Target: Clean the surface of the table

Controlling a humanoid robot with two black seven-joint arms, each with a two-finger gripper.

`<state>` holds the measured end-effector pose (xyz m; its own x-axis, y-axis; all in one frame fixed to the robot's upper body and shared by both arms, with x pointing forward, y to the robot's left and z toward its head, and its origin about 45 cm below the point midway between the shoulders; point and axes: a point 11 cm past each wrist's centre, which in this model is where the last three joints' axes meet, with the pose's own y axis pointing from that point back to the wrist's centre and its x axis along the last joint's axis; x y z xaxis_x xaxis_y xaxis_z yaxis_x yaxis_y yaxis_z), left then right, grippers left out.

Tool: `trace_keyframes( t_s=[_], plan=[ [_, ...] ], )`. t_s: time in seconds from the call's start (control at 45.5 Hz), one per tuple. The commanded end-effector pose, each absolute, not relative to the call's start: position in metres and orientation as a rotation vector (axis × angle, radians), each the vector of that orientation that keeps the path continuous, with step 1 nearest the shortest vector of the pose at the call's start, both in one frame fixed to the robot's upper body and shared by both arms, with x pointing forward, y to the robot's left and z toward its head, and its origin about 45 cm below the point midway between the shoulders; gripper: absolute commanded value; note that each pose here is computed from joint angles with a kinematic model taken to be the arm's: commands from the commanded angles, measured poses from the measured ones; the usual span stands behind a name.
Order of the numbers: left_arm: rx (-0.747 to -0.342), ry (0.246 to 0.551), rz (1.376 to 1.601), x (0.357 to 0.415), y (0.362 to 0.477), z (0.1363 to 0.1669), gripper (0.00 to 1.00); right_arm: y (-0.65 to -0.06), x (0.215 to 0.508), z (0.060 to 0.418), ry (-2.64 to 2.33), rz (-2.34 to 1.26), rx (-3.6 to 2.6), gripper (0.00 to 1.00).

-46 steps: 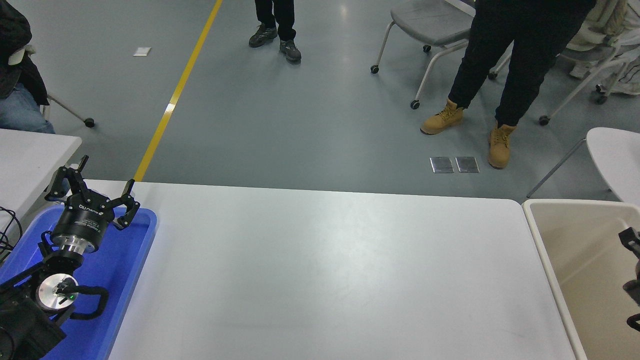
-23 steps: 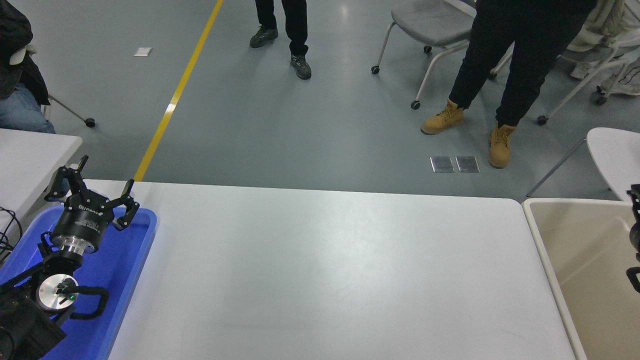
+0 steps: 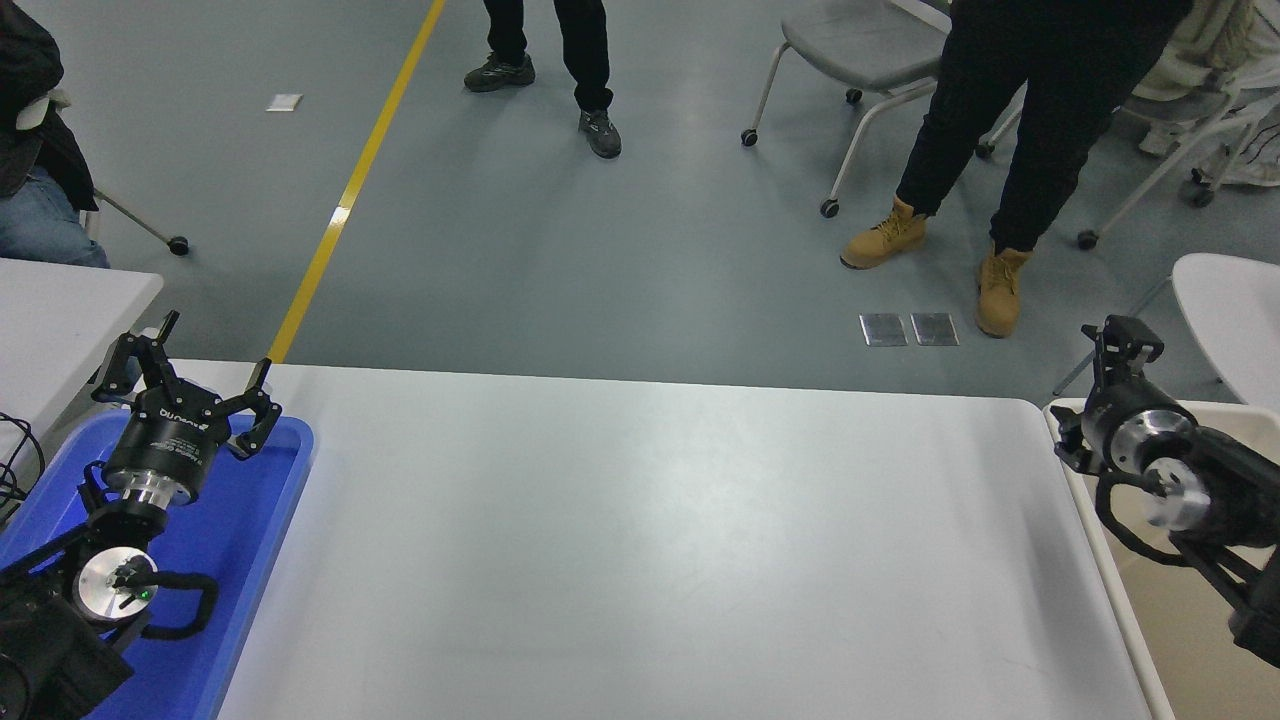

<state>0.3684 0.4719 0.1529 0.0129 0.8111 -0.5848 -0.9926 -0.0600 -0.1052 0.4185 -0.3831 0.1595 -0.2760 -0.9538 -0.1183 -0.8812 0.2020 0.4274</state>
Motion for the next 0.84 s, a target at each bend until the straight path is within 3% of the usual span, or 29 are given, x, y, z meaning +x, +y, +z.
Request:
trace_keyframes(
  t_s=[0.0, 0.505, 0.813],
  plan=[
    [-0.586, 0.397, 1.537, 0.3684, 0.472, 0.1527, 1.00, -0.333, 0.426, 0.151, -2.327, -0.827, 1.867, 1.00],
    [-0.586, 0.397, 1.537, 0.3684, 0.472, 0.1527, 1.00, -0.285, 0.433, 0.148, -2.399, -0.892, 1.971, 1.00],
    [-0.586, 0.397, 1.537, 0.3684, 0.472, 0.1527, 1.00, -0.289, 0.431, 0.141, -2.404, -0.869, 1.944, 1.00]
  ],
)
